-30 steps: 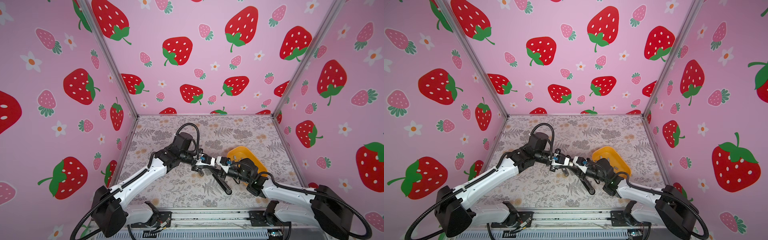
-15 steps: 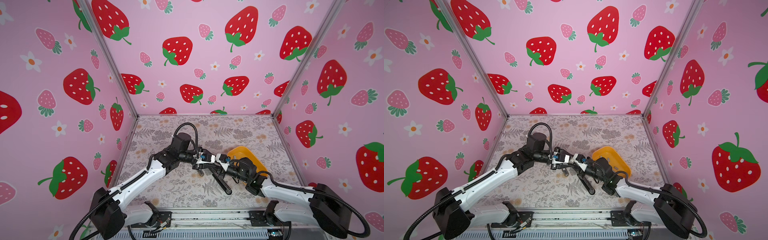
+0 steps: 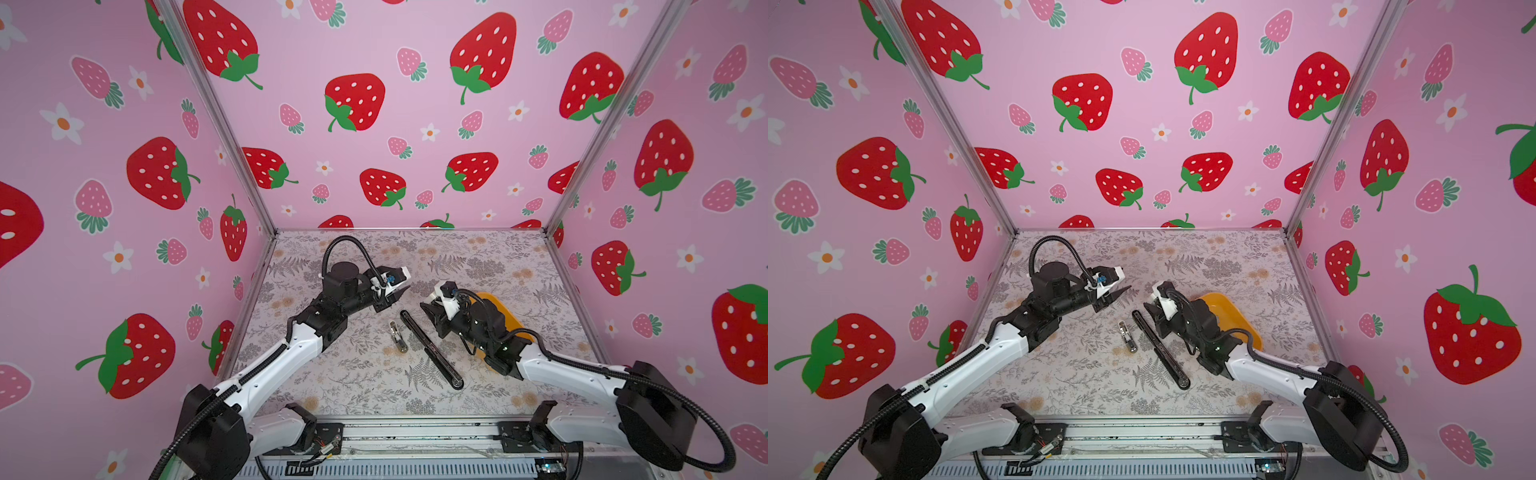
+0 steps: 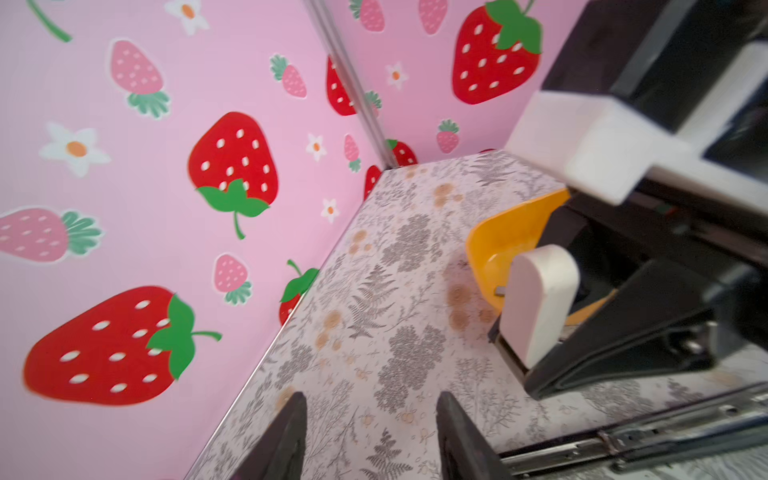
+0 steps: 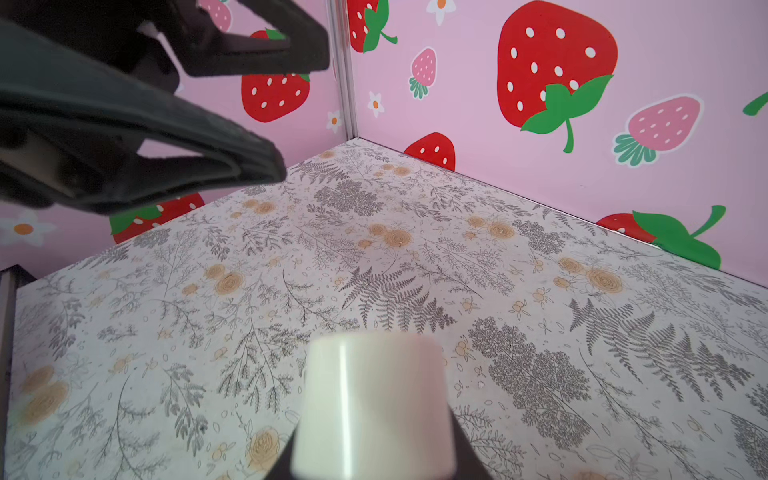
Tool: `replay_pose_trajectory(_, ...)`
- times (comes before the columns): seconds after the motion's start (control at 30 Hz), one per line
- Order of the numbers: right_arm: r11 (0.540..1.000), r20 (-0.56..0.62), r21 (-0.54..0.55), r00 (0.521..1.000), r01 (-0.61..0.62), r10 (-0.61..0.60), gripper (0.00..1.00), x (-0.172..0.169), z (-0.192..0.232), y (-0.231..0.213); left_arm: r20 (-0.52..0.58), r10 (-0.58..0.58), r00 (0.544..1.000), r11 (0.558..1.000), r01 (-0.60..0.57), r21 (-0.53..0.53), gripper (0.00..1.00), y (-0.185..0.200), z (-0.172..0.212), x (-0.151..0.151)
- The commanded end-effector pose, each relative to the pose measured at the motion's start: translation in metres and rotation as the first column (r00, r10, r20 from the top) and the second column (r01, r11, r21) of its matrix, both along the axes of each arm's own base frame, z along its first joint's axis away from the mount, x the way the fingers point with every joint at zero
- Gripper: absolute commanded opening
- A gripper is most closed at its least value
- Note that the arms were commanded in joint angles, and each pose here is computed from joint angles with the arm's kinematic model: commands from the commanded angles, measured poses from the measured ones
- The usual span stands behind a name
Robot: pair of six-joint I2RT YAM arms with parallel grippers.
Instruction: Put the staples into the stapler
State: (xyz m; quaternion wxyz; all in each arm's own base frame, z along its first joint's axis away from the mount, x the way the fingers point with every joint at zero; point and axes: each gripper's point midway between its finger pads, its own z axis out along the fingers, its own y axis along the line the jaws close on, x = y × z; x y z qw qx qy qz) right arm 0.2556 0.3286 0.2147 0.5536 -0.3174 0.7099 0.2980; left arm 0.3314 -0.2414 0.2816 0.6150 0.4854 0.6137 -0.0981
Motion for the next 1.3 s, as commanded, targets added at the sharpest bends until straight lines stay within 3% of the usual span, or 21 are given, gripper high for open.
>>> replay_pose_trajectory(0.0, 0.997, -0.114, -0.07, 0.992, 0.039, -0.047, 0.06, -0.001, -0.019, 0.008, 0.045, 0.273, 0.961, 0.959, -0.268, -0.092, 0.52, 0.044, 0.027, 0.033)
replay_pose_trajectory(0.2, 0.979, -0.237, -0.173, 0.961, 0.105, -0.145, 0.11, -0.024, -0.038, 0.035, 0.066, 0.426, 0.902, 0.905, -0.423, -0.048, 0.52, 0.075, 0.024, 0.048)
replay_pose_trajectory(0.43, 0.953, -0.338, -0.303, 0.935, 0.0, -0.107, 0.12, -0.075, -0.08, 0.076, 0.031, 0.514, 0.857, 0.853, -0.508, -0.117, 0.52, 0.102, 0.034, 0.055)
replay_pose_trajectory(0.63, 0.918, -0.412, -0.392, 0.904, -0.062, -0.115, 0.12, -0.083, -0.125, 0.099, 0.033, 0.566, 0.824, 0.823, -0.562, -0.087, 0.53, 0.115, 0.028, 0.062)
replay_pose_trajectory(0.93, 0.888, -0.424, -0.458, 0.888, -0.043, -0.176, 0.16, -0.078, -0.163, 0.104, -0.003, 0.557, 0.831, 0.822, -0.552, -0.143, 0.53, 0.117, 0.034, 0.061)
replay_pose_trajectory(1.27, 0.888, -0.442, -0.46, 0.872, -0.02, -0.209, 0.2, -0.083, -0.169, 0.1, -0.014, 0.543, 0.84, 0.831, -0.54, -0.135, 0.52, 0.115, 0.033, 0.062)
